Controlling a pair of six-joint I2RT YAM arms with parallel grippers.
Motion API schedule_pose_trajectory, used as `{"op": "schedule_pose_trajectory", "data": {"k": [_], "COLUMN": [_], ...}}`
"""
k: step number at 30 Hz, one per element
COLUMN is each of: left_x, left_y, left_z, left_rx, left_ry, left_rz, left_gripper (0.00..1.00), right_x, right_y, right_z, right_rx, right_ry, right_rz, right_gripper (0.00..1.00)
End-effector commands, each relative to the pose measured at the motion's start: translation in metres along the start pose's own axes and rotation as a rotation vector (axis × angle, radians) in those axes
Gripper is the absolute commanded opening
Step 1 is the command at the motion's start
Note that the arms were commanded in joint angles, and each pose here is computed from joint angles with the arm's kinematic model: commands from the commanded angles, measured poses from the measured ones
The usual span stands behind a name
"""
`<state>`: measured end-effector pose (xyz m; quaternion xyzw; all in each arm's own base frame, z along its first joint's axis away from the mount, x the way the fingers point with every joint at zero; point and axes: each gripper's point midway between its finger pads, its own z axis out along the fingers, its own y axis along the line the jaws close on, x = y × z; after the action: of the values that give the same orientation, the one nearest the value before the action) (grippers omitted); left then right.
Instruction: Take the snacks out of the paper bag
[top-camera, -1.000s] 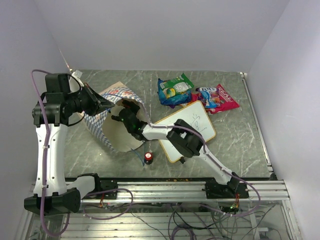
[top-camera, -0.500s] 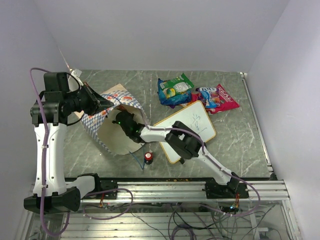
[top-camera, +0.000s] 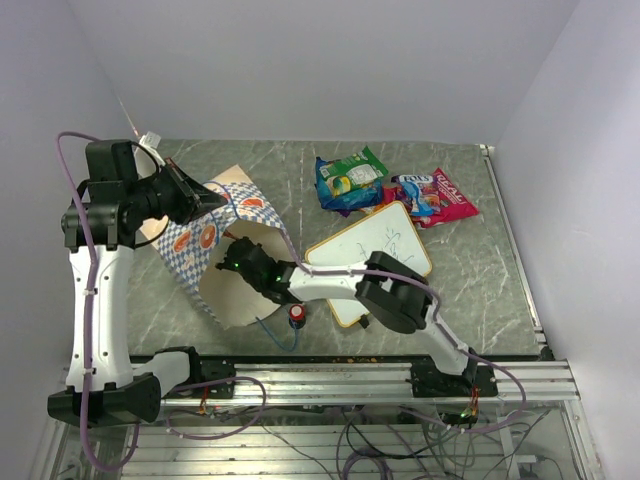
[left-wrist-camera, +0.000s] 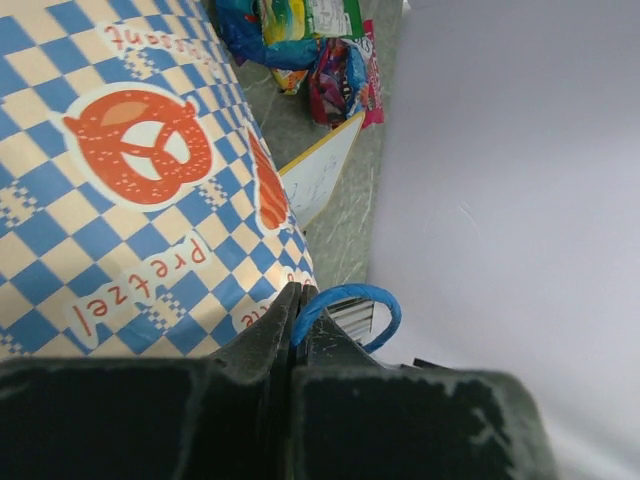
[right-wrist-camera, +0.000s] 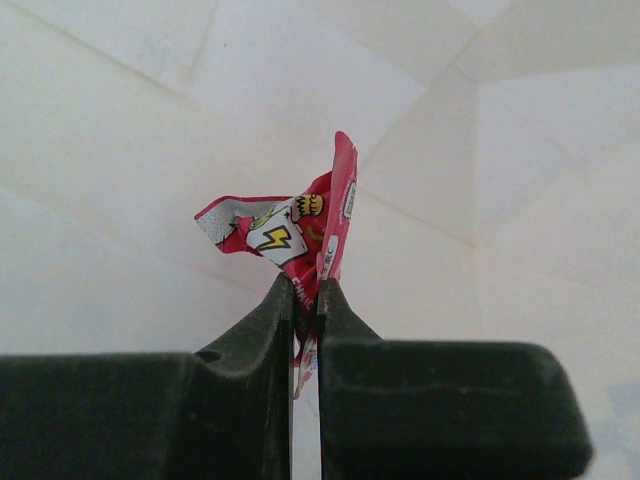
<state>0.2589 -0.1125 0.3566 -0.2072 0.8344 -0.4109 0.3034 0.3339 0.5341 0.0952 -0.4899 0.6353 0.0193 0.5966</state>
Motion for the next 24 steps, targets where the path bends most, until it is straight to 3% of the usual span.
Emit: {"op": "schedule_pose_trajectory", "data": {"k": [1, 9, 24], "left_x": [-0.008, -0.014, -0.030], "left_y": [-0.011, -0.002, 0.030], "left_z": [0.002, 0.005, 0.012], "left_rx": [0.042, 0.001, -0.108], "left_ry": [-0.015, -0.023, -0.044], "left_rz": [0.025, 0.030, 0.015], "left_gripper": [0.07, 0.07, 0.07], "right_x": [-0.031, -0.052, -0.020], "right_y": [-0.002, -0.020, -0.010], "right_z": [-0.032, -0.056, -0.072], "right_rx": [-0.046, -0.063, -0.117], "right_ry": [-0.057, -0.071, 0.033], "right_rz": [0.075, 0.120, 0.119], "right_gripper": [0.00, 0.00, 0.00]}}
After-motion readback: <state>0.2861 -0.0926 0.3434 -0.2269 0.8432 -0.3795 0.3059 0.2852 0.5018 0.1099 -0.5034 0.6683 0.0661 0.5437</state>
